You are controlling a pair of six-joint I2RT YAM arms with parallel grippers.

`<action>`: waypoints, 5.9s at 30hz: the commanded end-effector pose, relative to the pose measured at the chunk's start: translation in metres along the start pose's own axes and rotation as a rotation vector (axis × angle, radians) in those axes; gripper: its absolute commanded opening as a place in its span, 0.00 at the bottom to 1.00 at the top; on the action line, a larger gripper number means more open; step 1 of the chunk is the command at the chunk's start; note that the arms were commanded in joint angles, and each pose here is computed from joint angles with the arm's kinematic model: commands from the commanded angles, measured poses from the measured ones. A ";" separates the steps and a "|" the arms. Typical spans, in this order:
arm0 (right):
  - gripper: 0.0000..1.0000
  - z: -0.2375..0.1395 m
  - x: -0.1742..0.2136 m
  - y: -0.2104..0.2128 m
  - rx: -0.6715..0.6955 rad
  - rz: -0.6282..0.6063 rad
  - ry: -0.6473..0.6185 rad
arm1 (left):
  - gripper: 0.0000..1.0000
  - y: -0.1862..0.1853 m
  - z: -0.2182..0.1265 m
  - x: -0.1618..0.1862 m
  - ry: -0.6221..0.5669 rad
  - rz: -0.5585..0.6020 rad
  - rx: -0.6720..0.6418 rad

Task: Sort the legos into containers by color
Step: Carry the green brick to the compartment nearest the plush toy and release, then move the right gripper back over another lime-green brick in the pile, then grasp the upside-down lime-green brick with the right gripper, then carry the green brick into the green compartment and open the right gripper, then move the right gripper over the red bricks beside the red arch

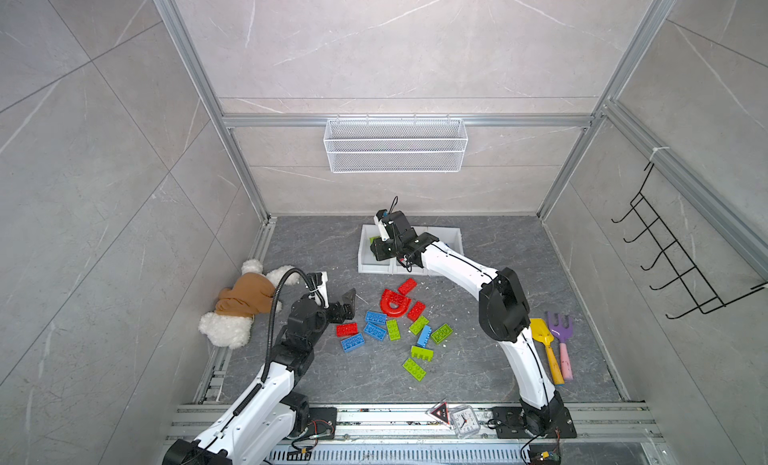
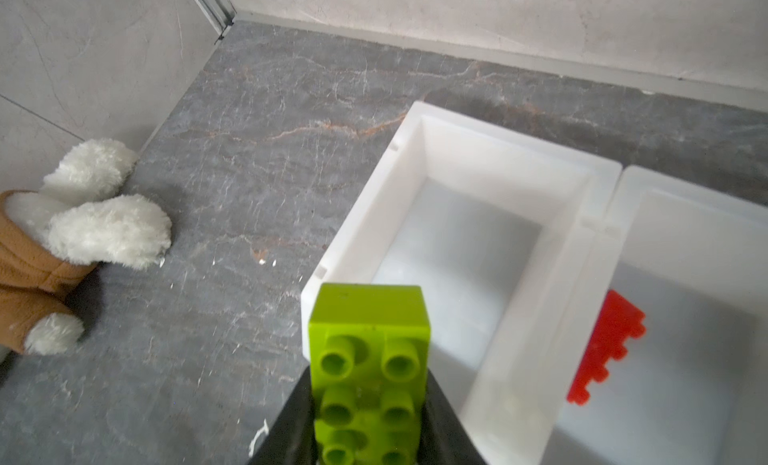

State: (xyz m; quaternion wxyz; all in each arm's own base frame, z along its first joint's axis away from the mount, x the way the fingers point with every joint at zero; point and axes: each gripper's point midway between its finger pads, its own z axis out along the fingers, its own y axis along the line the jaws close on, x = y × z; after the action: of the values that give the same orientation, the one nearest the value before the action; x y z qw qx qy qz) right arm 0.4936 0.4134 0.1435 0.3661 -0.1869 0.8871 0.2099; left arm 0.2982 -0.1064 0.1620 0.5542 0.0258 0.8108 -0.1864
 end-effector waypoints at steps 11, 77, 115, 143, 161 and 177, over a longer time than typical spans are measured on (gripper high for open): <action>0.51 0.043 0.003 -0.011 0.033 0.013 0.080 | 1.00 -0.006 -0.007 -0.020 -0.077 0.031 0.021; 0.88 -0.181 0.290 -0.069 0.195 -0.276 0.789 | 1.00 -0.007 -0.002 -0.017 -0.030 0.034 0.019; 0.57 -0.178 0.188 -0.062 0.185 -0.088 0.433 | 1.00 -0.007 0.002 -0.014 -0.013 0.031 0.022; 0.55 0.003 0.006 -0.002 0.019 -0.136 0.028 | 1.00 -0.003 0.000 -0.014 -0.023 0.040 0.004; 0.85 -0.003 0.000 0.008 -0.024 -0.165 0.048 | 1.00 -0.005 -0.003 -0.018 -0.036 0.036 0.013; 0.86 -0.141 0.121 -0.027 0.050 -0.196 0.222 | 1.00 -0.005 -0.005 -0.020 -0.039 0.033 0.006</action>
State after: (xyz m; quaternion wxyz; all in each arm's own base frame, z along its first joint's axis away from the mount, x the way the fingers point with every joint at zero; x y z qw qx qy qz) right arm 0.3676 0.3146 0.1561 0.3140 -0.2588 0.8991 0.1613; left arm 0.2949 -0.1064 0.1586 0.5466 0.0340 0.8167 -0.1817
